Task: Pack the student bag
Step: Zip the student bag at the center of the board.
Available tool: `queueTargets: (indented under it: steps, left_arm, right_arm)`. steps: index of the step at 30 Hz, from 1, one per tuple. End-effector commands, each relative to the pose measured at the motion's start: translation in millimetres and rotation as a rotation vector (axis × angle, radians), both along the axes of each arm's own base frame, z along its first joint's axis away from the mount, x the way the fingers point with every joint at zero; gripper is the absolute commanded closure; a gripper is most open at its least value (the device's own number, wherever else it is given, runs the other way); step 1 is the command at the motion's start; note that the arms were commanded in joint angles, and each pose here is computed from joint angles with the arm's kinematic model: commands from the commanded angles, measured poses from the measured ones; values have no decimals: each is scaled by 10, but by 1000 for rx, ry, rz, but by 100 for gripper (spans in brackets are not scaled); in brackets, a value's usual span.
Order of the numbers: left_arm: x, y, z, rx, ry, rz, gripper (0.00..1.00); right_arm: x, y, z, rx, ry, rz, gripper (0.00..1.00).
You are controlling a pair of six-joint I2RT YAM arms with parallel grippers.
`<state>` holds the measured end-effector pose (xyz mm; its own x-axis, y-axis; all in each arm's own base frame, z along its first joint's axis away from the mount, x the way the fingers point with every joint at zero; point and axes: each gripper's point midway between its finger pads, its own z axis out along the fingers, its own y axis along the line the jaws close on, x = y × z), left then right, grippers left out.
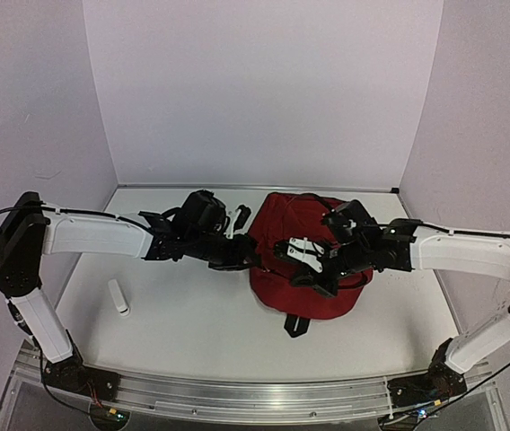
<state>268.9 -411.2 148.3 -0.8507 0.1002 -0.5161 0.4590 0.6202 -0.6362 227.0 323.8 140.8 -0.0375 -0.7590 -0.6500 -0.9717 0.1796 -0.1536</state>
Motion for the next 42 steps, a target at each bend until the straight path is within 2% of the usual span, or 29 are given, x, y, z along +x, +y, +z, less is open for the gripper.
queueTargets:
  steps: [1,6,7,9,10,12,15,20,25,27,31,34,35,42]
  left_arm:
    - [512,423,238,58,-113,169,100]
    - [453,350,285,23,-103,129,100]
    - [425,306,281,9,-94,108,100]
    - [370,194,265,-13,-85,70,100]
    - [342,140,256,-19,-82,52,100]
    - [294,56,253,-25,-79,30,100]
    - [262,-3,248,-49,-66,19,100]
    - [244,-5,275,-69,-62,21,100]
    - [232,4,299,-78,-60,23,100]
    - [224,7,290,-80,-55,23,100]
    - [198,11,265,-81,-44,17,100]
    - [213,38,246,-69,-49,30,100]
    - [237,53,230,-57,-52,39,100]
    - [546,140,46,21,-43,128,100]
  right_arm:
    - [-461,-640,-240,-190,13,80,100]
    - [-470,-798,-176,-224,-62,92,99]
    - [-452,-764,-149,-216,-59,91,89]
    - [-417,-606,-38,-168,-22,82,54]
    - [-383,-496,58,-132,3,67,41]
    - [-319,-276,226,-70,54,50,37]
    - [-222,-28,360,-1,82,42,35]
    - [-55,289,367,59,84,0,37]
    - [91,514,157,27,85,-39,43]
    - [177,547,52,10,73,-74,49]
    - [277,497,-74,-18,44,-130,70]
    - [202,456,15,10,55,-126,94]
    - [161,446,50,21,59,-118,99]
    - [-311,241,36,3,101,33,100]
